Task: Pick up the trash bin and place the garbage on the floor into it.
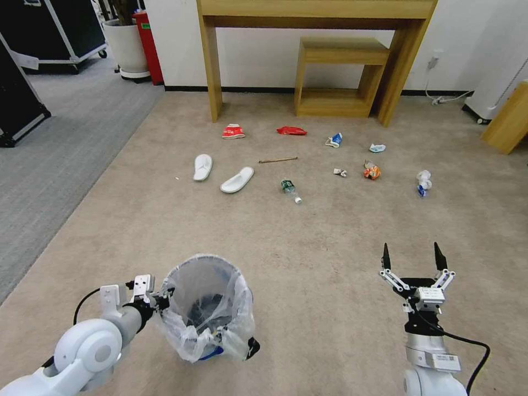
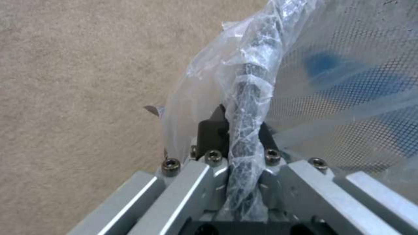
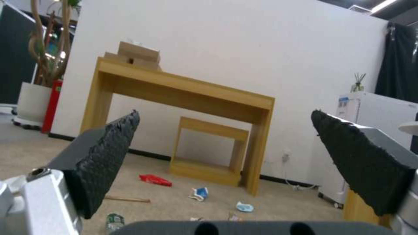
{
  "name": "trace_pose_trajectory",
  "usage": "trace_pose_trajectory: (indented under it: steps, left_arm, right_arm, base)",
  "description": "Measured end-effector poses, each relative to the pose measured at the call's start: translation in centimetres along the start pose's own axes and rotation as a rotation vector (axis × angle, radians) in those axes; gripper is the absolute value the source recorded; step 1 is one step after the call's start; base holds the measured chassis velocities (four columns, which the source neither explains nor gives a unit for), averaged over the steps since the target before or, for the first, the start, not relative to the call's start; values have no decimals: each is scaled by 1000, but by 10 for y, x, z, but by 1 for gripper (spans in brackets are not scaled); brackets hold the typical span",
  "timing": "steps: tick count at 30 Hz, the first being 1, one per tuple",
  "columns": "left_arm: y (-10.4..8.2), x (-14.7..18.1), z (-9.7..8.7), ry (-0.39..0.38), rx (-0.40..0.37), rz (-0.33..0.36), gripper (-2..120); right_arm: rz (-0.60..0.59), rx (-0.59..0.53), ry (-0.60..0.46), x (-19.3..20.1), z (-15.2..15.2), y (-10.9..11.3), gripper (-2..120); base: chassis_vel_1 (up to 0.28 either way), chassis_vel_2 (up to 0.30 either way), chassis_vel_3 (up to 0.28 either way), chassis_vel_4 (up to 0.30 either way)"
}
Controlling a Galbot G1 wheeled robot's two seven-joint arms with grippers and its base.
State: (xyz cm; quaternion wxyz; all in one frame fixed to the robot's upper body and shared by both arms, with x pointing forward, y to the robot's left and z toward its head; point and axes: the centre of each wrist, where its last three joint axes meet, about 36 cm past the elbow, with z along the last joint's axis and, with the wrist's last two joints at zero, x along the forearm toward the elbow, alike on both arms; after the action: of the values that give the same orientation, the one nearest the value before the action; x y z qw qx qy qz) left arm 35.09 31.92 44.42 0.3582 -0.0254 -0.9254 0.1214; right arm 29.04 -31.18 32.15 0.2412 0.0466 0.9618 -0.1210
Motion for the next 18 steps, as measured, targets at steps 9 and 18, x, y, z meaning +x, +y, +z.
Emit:
trace_pose_trajectory:
  steps: [9, 18]
  left_arm:
    - [-7, 5, -8, 29, 33, -41, 0]
    - [-13, 16, -23, 31, 50, -37, 0]
  right_arm:
    - [14, 12, -5, 0, -6, -3, 100]
    - [53, 21, 33, 3, -9, 1, 100]
  base:
    - [0, 0, 0, 0]
    - [0, 0, 0, 0]
